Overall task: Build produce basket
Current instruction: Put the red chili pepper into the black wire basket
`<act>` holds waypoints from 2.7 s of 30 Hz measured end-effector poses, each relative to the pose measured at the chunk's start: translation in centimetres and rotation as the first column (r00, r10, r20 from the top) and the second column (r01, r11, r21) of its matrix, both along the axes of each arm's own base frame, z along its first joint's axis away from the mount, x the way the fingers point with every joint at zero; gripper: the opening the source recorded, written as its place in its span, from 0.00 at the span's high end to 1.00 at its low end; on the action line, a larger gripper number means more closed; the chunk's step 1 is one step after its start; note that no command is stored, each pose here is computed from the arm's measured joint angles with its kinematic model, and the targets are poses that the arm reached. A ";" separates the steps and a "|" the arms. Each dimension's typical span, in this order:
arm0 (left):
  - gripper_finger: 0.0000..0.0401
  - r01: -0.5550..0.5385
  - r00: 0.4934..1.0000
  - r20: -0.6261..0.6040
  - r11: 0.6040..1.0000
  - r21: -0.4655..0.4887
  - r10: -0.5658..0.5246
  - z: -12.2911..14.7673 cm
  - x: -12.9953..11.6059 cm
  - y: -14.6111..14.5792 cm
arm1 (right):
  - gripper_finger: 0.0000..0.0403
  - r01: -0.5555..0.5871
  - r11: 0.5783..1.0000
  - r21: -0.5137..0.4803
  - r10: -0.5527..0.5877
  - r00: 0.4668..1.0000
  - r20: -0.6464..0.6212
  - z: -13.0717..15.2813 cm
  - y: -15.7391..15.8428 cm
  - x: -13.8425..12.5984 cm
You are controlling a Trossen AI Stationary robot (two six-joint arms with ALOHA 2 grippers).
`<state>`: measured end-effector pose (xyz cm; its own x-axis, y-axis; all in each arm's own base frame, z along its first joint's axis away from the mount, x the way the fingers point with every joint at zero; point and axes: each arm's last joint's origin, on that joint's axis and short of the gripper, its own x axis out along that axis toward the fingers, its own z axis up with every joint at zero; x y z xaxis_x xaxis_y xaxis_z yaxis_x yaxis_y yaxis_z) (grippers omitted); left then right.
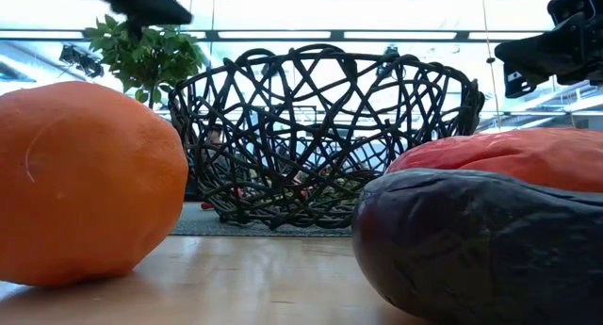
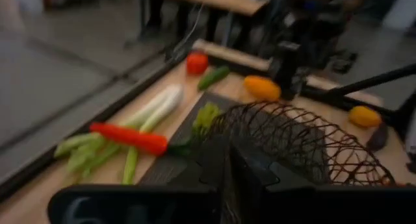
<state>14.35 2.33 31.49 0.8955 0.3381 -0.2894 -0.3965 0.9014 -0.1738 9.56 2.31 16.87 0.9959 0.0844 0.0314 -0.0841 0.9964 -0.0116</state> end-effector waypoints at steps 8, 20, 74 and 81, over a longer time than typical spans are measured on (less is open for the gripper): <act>0.90 -0.067 0.996 0.047 0.991 -0.113 0.073 7.5 5.0 1.2 | 0.94 0.000 1.000 0.002 0.000 1.000 0.007 0.1 0.0 0.0; 0.91 -0.034 0.926 0.373 0.996 -0.080 0.061 16.2 7.8 1.6 | 0.94 0.034 0.999 0.028 -0.035 0.999 0.035 0.4 -0.2 0.0; 0.18 -0.536 0.664 -0.748 0.691 -0.484 -0.009 -4.0 13.0 16.1 | 0.94 0.451 0.687 0.571 -0.552 0.834 0.005 23.9 -8.3 8.9; 0.18 -0.524 0.669 -0.743 0.699 -0.487 -0.016 -4.0 13.4 15.5 | 0.94 0.471 0.652 0.595 -0.587 0.809 0.004 23.8 -8.6 9.0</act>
